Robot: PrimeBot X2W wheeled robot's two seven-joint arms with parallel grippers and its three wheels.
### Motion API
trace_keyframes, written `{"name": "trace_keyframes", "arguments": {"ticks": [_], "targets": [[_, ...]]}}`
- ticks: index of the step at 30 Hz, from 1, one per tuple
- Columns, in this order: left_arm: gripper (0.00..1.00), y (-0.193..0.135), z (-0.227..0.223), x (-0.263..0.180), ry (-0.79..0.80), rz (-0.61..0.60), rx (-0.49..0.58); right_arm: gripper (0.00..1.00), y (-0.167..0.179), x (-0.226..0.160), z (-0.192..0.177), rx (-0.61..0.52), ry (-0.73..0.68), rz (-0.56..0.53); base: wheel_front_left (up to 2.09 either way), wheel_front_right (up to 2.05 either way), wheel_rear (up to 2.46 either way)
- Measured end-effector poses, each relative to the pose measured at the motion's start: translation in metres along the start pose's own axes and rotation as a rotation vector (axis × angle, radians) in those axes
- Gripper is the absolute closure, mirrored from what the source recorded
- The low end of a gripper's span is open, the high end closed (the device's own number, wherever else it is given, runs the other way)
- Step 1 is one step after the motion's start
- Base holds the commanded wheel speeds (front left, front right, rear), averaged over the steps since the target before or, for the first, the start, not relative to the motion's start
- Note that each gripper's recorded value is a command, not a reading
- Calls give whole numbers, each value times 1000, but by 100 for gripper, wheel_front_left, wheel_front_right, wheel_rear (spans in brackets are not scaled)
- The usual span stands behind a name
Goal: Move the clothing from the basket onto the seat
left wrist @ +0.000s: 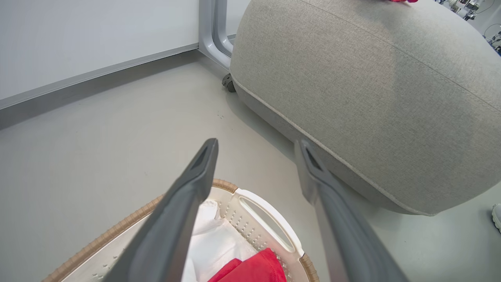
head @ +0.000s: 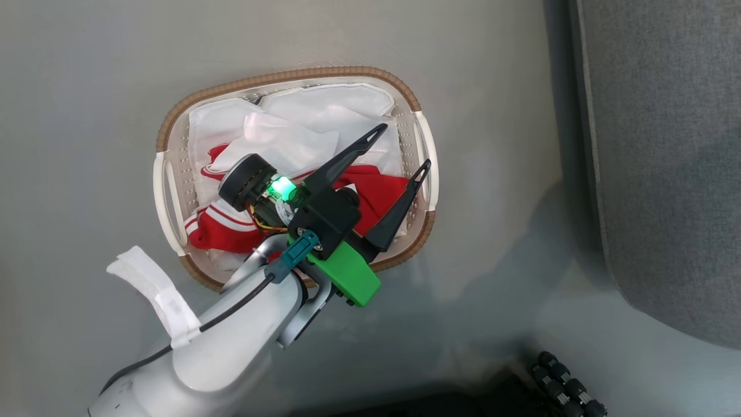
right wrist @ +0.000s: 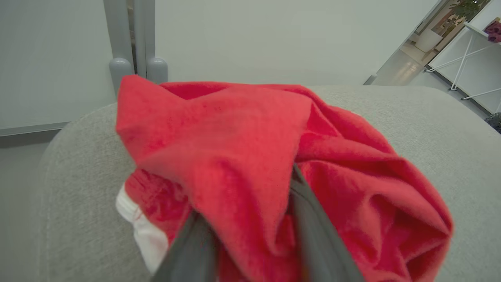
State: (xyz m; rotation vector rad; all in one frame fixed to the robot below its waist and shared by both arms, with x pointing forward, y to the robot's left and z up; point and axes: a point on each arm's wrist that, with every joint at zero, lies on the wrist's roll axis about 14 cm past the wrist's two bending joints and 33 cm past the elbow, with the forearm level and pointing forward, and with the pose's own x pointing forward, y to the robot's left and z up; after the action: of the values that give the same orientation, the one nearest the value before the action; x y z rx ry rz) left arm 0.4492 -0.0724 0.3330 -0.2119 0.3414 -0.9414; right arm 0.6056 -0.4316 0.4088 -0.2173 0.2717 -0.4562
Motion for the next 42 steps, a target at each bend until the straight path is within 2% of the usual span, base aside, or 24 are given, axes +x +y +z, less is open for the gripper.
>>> {"name": "trace_keyframes", "arguments": {"ticks": [13, 22, 28, 33, 42], "targets": [[0, -7, 23, 4, -43, -7, 22, 0, 22, -36, 3, -68, -11, 116, 0, 0, 0], [0, -24, 56, -7, -110, 24, 7, 0, 4, -69, 44, -95, -83, 142, 0, 0, 0], [0, -16, 91, -27, -182, 141, 6, 0, 6, -92, 82, -41, -162, 173, 0, 0, 0], [0, 3, 127, -57, -272, 282, 32, 0, 32, -118, 109, 36, -232, 243, 0, 0, 0], [0, 23, 133, -132, -320, 500, 32, 0, 87, -180, 129, 164, -337, 400, 0, 0, 0]]}}
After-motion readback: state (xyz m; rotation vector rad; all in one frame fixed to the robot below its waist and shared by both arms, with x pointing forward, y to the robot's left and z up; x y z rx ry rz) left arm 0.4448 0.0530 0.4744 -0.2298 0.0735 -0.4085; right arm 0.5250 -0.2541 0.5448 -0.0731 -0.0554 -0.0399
